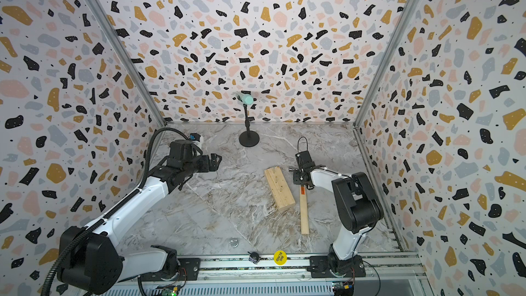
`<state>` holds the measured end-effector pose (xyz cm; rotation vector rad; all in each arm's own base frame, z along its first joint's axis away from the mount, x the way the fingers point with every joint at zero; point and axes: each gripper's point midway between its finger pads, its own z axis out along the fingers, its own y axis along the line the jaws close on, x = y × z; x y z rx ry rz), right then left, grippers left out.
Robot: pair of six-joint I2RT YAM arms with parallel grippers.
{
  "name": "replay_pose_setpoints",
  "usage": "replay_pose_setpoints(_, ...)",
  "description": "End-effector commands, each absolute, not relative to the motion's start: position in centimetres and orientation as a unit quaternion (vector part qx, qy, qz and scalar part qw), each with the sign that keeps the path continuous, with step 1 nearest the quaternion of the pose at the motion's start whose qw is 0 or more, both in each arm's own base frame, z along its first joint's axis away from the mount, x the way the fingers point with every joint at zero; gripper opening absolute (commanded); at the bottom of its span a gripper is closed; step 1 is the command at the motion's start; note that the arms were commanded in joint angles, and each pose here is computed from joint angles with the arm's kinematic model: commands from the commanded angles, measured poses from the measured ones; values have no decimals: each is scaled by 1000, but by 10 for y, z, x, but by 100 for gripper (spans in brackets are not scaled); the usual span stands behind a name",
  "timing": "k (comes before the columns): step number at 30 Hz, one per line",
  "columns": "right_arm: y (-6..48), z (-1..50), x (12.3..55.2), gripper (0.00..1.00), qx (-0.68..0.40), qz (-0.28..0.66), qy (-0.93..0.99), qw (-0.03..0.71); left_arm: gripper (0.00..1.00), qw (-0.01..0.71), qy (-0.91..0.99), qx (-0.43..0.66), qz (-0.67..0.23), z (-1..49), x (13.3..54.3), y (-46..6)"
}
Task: Use a claw hammer to pull out a nail
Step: Pick up the hammer at the center of the board.
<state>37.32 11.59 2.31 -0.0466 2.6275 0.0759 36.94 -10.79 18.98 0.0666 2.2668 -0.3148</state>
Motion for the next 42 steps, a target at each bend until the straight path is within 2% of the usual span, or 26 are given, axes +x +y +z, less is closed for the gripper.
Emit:
replay_pose_setpoints(1,118,33,379,8,-18,29,965,259,99,432,892,20,-132,201,371,-106)
replay_pose_setpoints(4,118,40,381,0,-19,32,963,268,100,435,891,14,-130,203,371,-102)
replay_pose_setpoints(18,119,58,386,0,-21,32,958,284,99,465,871,-3,-159,217,366,-98)
replay_pose_setpoints(27,119,77,387,0,-19,37,952,303,100,432,884,8,-180,202,371,-110)
replay_pose_setpoints(42,123,132,388,0,-31,53,938,341,92,432,877,24,-208,209,369,-120)
